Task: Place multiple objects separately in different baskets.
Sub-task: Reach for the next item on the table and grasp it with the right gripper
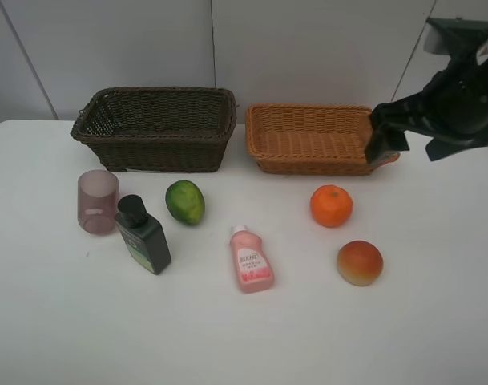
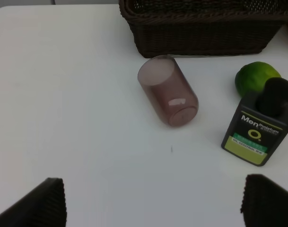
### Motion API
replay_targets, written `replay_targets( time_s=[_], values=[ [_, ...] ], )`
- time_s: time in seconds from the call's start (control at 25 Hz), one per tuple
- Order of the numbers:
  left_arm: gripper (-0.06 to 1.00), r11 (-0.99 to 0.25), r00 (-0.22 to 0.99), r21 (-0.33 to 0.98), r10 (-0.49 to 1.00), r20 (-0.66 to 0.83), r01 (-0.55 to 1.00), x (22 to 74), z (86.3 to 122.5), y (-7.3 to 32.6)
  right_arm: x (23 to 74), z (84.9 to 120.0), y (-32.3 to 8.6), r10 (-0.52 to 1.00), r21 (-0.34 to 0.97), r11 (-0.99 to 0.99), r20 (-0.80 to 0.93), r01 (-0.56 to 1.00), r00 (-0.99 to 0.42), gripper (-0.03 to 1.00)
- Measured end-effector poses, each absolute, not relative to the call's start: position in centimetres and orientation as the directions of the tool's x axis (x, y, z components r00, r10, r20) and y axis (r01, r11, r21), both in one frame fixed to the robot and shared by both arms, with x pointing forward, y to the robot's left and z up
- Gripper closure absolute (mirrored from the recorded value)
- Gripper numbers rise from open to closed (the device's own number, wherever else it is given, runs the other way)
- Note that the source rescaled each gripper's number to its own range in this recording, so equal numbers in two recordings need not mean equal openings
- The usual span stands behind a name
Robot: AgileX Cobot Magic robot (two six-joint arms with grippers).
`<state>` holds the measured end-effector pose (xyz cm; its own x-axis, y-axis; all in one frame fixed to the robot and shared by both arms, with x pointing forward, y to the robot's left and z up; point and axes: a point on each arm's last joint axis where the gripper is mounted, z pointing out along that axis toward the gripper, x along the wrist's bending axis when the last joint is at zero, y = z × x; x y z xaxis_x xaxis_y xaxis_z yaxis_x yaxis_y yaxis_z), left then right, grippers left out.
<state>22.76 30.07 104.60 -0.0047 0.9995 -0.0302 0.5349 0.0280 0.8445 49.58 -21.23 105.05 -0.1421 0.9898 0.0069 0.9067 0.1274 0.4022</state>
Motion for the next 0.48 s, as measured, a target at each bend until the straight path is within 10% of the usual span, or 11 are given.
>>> replay_targets(
  time_s=[0.48],
  values=[
    [0.02, 0.028, -0.005, 0.844, 1.0, -0.03, 0.535, 22.8, 104.6, 30.1, 52.4, 100.9, -16.2, 0.988, 0.371, 0.123, 0.045, 0.92, -0.15, 0.22]
  ],
)
